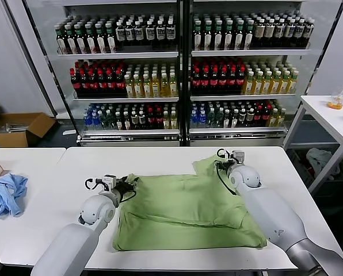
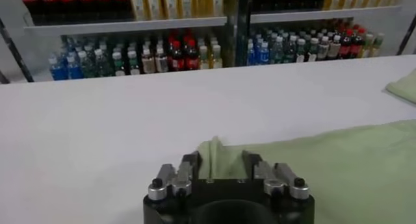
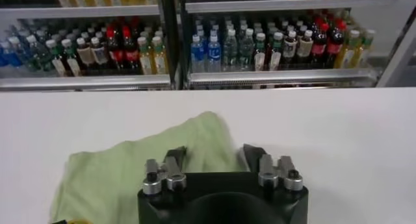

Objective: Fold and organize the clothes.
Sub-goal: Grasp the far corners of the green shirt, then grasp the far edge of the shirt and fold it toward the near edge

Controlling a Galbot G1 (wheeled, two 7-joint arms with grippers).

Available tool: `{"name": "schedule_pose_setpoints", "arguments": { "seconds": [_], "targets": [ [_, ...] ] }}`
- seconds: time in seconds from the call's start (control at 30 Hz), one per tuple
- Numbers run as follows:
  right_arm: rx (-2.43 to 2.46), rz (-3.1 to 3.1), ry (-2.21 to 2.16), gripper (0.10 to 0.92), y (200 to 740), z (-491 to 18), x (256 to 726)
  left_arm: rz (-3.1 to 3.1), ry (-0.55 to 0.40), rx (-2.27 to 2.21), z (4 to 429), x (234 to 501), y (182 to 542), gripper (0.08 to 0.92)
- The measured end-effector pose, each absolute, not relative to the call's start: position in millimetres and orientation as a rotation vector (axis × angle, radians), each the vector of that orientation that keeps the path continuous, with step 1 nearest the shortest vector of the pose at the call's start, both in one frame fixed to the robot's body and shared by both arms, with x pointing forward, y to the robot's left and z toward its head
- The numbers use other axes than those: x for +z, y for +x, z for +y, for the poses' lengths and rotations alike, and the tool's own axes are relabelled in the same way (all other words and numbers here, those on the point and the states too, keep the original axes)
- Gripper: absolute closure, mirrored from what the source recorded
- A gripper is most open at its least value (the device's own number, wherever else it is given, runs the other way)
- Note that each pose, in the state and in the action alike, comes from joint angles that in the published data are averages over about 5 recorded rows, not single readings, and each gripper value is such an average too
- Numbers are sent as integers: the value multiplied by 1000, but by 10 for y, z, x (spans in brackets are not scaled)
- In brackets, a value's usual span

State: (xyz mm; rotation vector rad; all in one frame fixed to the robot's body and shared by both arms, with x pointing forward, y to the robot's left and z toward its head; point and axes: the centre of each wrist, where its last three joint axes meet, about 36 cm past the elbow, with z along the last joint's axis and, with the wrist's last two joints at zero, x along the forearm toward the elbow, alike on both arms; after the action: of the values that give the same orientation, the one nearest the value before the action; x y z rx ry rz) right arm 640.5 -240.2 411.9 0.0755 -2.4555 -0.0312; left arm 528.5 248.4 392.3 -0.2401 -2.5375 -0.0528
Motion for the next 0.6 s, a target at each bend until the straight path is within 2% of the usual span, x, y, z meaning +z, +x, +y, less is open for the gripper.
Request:
{"name": "schedule_pose_setpoints", "arguments": {
  "seconds": [0.23, 0.33, 0.47, 0.6],
  "targets": [
    [-52, -2454, 105, 721, 6370, -2431, 4114, -2535, -269, -4, 2490, 3922, 5271, 790],
    [-52, -2466, 129, 807, 6328, -2430, 4124, -2541, -281, 21, 2509, 3937, 5257, 844],
    [-52, -2499, 164, 904, 6252, -2432, 4173, -2554, -293, 50, 2552, 3970, 5229, 862],
    [-57, -2546, 197, 917, 6156, -2444, 4260, -2567, -304, 75, 2594, 4014, 5184, 867]
  ]
}}
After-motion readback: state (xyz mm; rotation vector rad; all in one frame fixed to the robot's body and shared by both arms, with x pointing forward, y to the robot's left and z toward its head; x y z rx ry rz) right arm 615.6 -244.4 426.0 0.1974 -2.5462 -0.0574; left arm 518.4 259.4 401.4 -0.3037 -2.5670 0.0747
